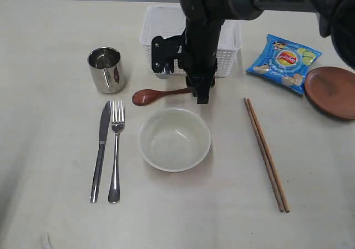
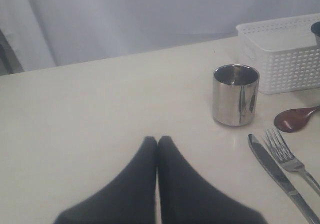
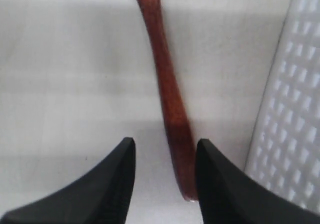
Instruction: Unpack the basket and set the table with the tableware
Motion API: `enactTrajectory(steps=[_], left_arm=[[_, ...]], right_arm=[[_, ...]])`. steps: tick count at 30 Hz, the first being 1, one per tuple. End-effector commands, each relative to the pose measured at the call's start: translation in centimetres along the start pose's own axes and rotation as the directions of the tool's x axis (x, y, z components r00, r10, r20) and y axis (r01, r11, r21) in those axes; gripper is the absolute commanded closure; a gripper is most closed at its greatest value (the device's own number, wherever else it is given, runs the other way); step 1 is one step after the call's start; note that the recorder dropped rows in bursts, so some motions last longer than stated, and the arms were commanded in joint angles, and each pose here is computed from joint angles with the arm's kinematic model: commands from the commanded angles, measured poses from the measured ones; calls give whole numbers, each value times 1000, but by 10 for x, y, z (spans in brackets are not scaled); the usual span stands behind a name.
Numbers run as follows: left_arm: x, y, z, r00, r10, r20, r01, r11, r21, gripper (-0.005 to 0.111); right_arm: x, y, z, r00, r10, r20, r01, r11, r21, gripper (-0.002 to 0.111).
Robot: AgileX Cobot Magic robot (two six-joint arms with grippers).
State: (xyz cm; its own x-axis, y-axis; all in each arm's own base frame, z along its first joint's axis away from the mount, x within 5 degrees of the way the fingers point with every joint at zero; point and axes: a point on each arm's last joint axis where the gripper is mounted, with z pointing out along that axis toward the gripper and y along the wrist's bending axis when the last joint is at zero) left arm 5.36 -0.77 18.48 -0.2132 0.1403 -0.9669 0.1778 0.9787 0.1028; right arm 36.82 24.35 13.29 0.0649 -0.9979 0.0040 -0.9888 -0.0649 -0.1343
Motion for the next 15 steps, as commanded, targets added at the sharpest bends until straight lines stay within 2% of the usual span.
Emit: enactTrajectory(steps=[1,9,15], left_arm=[[1,0,0,1000,-9,1,9,1000,0,107],[1,0,0,1000,-9,1,9,1000,0,107],[1,0,0,1000,-9,1,9,1000,0,107]], right_arm=[[7,2,0,998,-26,54,31,996,-89,70],[8,0,3,997,-46,62,51,995,-83,70],[9,0,23,999,-27,36,30,994,-103,70]])
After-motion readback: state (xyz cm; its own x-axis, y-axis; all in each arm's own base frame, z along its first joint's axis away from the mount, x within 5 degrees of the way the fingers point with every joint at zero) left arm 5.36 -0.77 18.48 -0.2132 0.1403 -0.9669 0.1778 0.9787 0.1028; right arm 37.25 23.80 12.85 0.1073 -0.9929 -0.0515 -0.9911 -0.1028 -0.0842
